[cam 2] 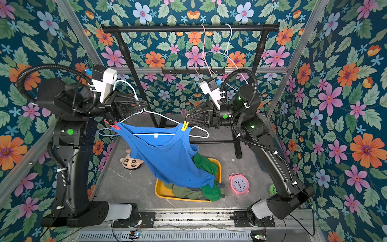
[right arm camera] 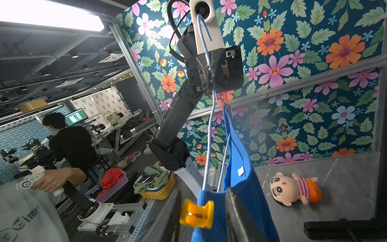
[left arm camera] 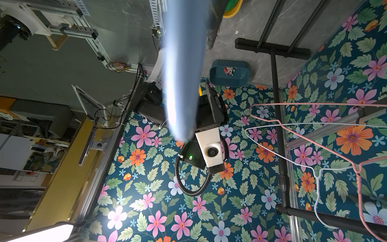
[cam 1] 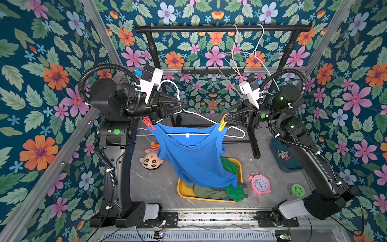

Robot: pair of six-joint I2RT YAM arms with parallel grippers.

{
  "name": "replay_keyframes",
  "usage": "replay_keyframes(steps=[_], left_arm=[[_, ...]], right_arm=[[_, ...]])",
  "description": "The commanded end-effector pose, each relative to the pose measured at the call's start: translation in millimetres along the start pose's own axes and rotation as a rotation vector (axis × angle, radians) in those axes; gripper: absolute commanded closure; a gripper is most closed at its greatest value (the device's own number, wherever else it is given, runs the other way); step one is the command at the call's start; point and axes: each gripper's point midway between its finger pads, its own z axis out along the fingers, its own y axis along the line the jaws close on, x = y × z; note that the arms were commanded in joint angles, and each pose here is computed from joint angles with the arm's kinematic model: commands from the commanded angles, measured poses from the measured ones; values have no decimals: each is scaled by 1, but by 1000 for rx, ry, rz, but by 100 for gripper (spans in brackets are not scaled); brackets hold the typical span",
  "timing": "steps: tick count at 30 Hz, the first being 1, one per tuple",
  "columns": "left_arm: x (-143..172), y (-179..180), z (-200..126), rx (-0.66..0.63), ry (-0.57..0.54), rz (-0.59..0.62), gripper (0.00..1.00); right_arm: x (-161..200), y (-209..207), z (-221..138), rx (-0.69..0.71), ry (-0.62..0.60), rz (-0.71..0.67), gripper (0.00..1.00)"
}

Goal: Remove the clothespins securing tank tops to the hanger
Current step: Remove the clothespin from the hanger.

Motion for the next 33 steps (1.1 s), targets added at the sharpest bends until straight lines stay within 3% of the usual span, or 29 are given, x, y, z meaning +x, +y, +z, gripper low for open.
replay_keyframes(steps=[1,10,24,29,33], left_arm=[[-4,-3,0,3,-3,29,100],[-4,-3,0,4,-2,30,100],[-2,-3,-1,6,0,27,100],[-1,-4,-1,7,0,27,100],[-1,-6,-1,10,1,32,100]], right_arm=[[0,6,2,-31,7,-24,66],[-2,7,0,10,2,-48,84],[-39,8,-13,112,-87,-137,98],[-55,-5,-47,260,-147,-152,99],[-43,-48,-105,504,-232,-50,100]])
